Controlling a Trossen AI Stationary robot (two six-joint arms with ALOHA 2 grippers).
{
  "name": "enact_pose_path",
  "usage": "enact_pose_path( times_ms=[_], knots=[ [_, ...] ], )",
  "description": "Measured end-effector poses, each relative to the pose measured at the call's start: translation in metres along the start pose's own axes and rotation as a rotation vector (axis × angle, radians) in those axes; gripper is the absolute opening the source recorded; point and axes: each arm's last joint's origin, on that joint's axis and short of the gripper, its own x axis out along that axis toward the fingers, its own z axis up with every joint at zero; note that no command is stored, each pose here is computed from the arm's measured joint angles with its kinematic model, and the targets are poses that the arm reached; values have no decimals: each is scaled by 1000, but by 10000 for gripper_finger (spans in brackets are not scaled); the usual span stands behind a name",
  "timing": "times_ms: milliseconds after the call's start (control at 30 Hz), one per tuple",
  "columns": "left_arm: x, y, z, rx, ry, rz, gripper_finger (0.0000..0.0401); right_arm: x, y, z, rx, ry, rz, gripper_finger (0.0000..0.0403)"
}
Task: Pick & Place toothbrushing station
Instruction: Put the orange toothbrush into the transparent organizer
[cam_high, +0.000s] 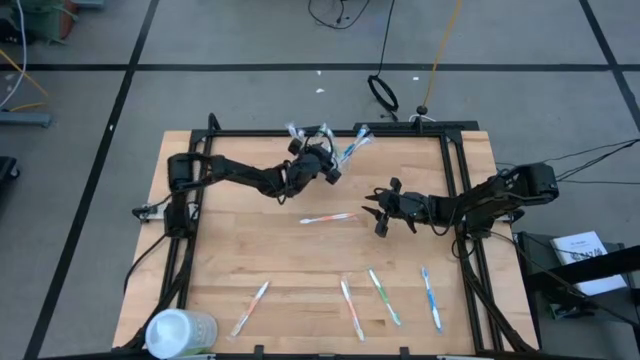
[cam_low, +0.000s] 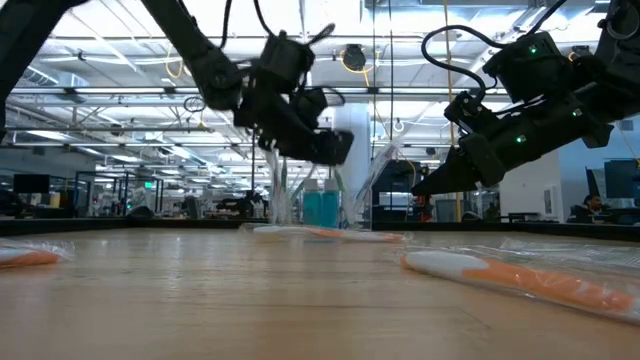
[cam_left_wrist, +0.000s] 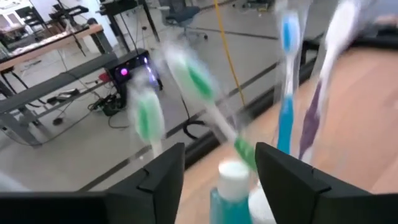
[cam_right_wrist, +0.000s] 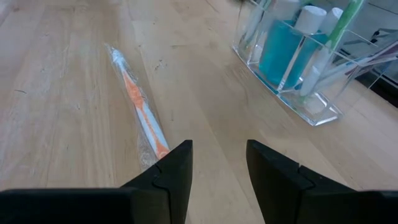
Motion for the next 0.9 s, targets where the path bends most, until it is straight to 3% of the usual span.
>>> enact_pose_path(
  times_ms=[167, 500, 700, 900],
  knots=[
    [-17, 10, 25, -1, -6, -38, 211, 0, 0, 0, -3, 0, 0, 141],
    [-78, 28, 67, 80, 63, -307, 212, 0, 0, 0, -7, 1, 0, 141],
    [-115, 43, 71, 219, 183, -340, 211, 0, 0, 0, -3, 0, 0, 141],
    [-146, 66, 75, 199, 282, -323, 211, 0, 1, 1, -4, -7, 6, 141]
  ],
)
